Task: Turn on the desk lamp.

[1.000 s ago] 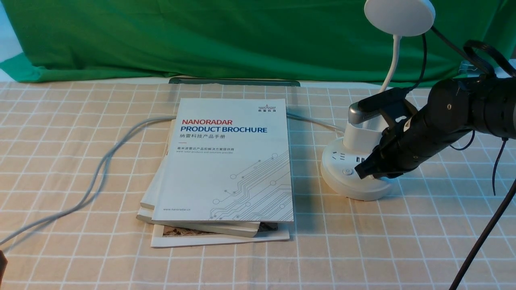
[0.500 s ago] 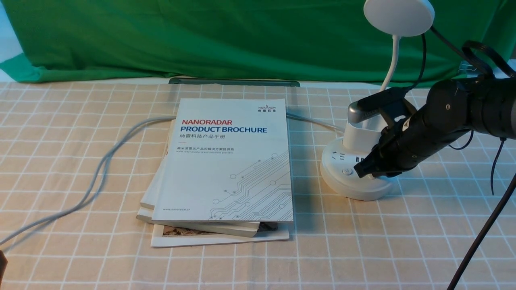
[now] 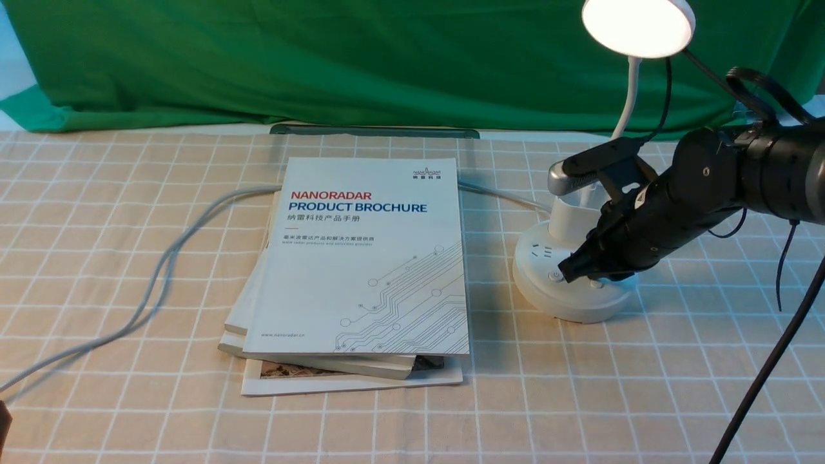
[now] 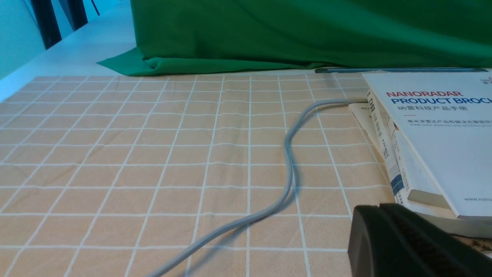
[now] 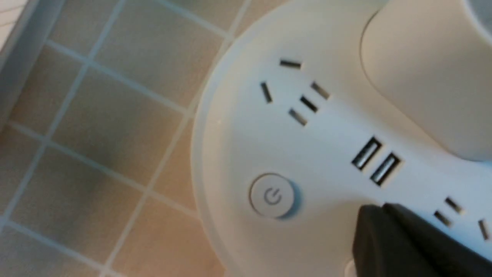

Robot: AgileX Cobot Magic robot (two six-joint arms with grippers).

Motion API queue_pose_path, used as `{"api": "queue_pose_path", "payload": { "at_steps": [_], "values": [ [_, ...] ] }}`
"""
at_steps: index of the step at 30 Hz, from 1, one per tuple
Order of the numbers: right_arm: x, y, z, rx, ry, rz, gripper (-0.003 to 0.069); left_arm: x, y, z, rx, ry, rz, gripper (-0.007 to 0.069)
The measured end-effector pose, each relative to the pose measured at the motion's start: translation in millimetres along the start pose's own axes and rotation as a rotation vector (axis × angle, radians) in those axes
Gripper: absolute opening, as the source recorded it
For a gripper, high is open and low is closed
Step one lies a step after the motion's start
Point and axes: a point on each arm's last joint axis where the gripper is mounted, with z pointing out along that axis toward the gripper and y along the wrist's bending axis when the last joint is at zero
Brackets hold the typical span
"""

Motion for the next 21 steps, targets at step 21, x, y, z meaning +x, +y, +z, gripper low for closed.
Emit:
{"api": "queue_pose_path", "payload": {
  "at_steps": [21],
  "values": [
    [132.6,40.2,-260.5,0.094,-0.694,0.046,0.0038,0.0,0.0,0.0,0.0,0.0,0.0,0.0021]
  ]
}}
